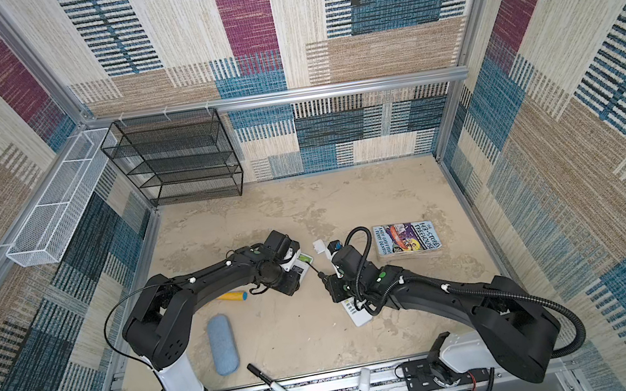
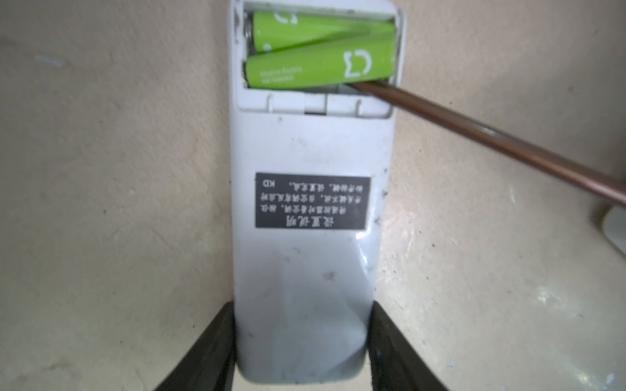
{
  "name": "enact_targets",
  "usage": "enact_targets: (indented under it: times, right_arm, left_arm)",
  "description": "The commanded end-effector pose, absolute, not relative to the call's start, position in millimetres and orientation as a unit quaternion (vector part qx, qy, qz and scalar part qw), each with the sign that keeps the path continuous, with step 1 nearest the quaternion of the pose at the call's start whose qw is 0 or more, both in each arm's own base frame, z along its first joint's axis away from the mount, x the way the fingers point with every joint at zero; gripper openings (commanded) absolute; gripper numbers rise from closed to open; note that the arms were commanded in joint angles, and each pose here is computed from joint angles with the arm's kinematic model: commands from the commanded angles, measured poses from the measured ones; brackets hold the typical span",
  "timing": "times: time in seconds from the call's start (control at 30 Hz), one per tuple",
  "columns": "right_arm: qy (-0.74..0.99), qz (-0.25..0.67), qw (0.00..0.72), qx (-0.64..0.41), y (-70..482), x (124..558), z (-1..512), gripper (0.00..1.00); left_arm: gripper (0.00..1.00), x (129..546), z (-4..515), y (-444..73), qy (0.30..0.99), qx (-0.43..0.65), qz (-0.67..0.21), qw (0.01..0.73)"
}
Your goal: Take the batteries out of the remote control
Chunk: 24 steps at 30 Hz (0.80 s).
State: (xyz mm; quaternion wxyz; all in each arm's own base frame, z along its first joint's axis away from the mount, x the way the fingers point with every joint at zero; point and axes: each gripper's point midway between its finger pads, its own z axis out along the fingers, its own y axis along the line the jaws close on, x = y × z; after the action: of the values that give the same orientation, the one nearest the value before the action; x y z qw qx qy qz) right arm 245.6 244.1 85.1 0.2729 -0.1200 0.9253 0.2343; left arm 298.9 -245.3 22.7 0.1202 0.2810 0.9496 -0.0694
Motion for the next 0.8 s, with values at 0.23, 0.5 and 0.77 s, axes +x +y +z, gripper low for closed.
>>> enact_targets:
  times: [0.23,0.5,0.77]
  right_arm:
    - [0.915,0.253,0.294,-0.11,247,249,95,0.0]
    - [0.912,0.274,0.281,-0.117,248,237,93,0.0]
    - [0.909,0.29,0.279,-0.109,248,231,91,0.0]
  left_arm:
    - [0.52,257,8,-224,0.959,0.279,-0.04,0.025]
    - [0.52,250,13,-228,0.957,0.286,-0.041,0.021]
    - [0.52,240,14,-235,0.952,0.304,-0.044,0.01]
